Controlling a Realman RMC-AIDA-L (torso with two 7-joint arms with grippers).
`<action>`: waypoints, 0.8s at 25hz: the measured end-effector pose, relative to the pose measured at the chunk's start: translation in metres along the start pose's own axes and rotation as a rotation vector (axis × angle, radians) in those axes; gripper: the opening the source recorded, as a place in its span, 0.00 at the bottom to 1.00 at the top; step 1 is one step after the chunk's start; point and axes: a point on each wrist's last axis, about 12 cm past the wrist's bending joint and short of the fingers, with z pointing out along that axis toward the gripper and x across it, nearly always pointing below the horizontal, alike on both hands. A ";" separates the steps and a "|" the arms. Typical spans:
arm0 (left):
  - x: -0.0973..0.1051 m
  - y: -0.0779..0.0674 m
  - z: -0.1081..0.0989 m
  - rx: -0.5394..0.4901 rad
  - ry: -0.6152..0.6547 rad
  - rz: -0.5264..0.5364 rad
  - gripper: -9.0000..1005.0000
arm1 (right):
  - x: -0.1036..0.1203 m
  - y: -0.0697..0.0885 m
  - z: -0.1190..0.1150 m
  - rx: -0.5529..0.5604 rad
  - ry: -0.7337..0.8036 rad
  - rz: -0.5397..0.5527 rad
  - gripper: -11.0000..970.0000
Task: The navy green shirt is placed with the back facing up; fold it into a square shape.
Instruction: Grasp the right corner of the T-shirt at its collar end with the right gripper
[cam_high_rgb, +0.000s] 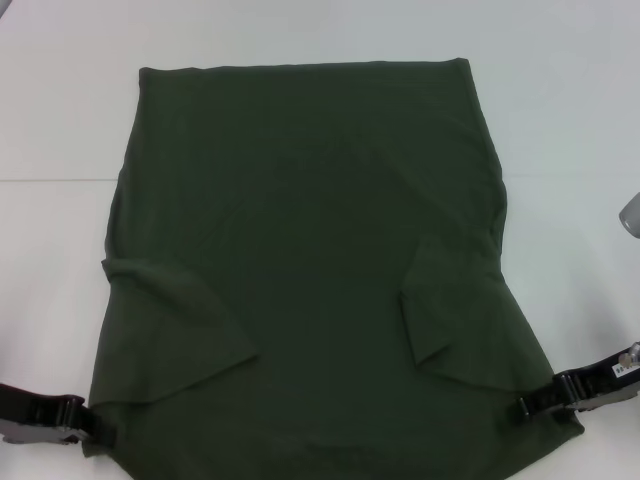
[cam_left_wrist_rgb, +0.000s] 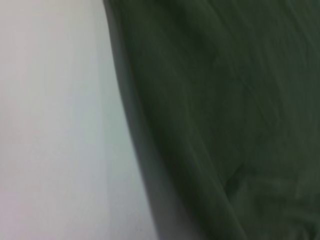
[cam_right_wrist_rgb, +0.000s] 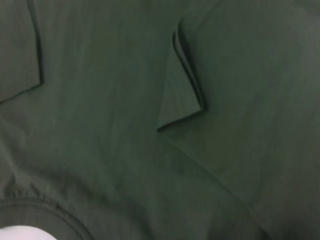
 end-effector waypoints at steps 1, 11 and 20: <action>0.000 0.000 0.000 0.000 0.000 0.000 0.06 | 0.000 0.000 -0.001 0.001 0.000 -0.001 0.83; -0.002 0.000 -0.001 -0.003 -0.003 0.004 0.06 | 0.000 -0.014 -0.017 0.046 -0.004 0.005 0.83; -0.004 -0.001 -0.002 -0.007 -0.007 0.007 0.06 | 0.003 -0.015 -0.012 0.080 0.019 -0.007 0.83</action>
